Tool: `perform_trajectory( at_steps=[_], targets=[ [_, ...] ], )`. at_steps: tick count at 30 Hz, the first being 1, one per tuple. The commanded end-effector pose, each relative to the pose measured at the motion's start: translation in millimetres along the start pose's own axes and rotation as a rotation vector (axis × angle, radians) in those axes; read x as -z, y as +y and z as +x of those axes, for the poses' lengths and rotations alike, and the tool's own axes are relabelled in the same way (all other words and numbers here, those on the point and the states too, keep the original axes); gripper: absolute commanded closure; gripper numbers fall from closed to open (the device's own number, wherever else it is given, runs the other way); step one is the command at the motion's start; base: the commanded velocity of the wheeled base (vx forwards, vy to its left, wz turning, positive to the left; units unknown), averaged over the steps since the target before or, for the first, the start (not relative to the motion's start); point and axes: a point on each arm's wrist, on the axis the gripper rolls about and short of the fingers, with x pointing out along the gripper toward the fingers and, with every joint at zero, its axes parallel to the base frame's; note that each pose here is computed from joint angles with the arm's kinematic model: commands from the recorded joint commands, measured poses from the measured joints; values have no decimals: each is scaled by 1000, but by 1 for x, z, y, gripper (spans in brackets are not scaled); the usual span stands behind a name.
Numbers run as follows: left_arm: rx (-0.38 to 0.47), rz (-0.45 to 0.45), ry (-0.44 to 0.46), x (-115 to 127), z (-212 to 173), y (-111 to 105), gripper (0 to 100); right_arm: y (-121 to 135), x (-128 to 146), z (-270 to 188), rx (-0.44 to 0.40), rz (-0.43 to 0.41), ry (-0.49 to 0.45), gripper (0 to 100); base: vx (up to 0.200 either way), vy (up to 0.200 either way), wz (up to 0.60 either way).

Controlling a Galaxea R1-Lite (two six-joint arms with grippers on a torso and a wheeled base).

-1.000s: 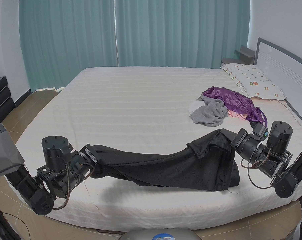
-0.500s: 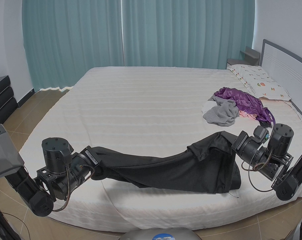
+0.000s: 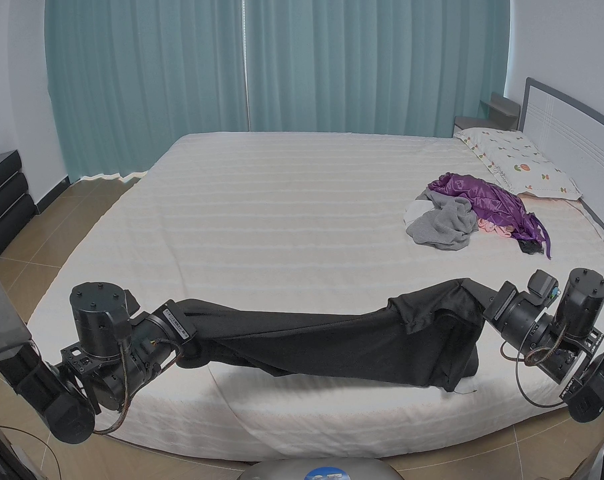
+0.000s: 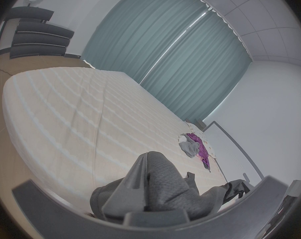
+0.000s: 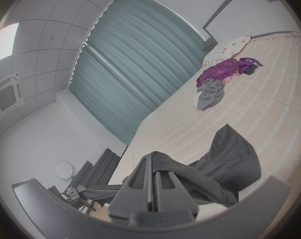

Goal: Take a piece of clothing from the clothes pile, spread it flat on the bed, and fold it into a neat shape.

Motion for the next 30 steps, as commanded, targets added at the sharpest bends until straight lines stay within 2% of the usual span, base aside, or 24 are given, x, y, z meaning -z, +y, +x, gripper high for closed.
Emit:
perform_trajectory(
  at_steps=[1,5,6,10,15,21,26,30],
  targets=[
    [30,37,-33,-8,-21,-3,100,17,-10,-31,-60,-9,-65,100,-200,0,0],
    [39,50,-89,-16,-31,-8,100,30,-20,-48,-120,-15,-121,100,-200,0,0],
    [58,64,-123,-21,-40,-14,100,38,-29,-60,-165,-21,-166,100,0,0,0],
    [95,95,-165,-28,-50,-22,100,52,-44,-74,-212,-33,-220,100,0,0,0],
    [148,124,-244,-46,-51,-40,100,89,-86,-86,-258,-36,-297,100,0,0,0],
    [132,117,-245,-64,-33,-60,100,112,-119,-71,-225,-43,-311,100,0,0,0],
    [98,96,-205,-76,-22,-72,100,109,-133,-39,-167,-54,-331,100,0,0,0],
    [70,67,-165,-83,-9,-81,100,100,-133,-7,-120,-59,-307,100,200,0,0]
  ],
)
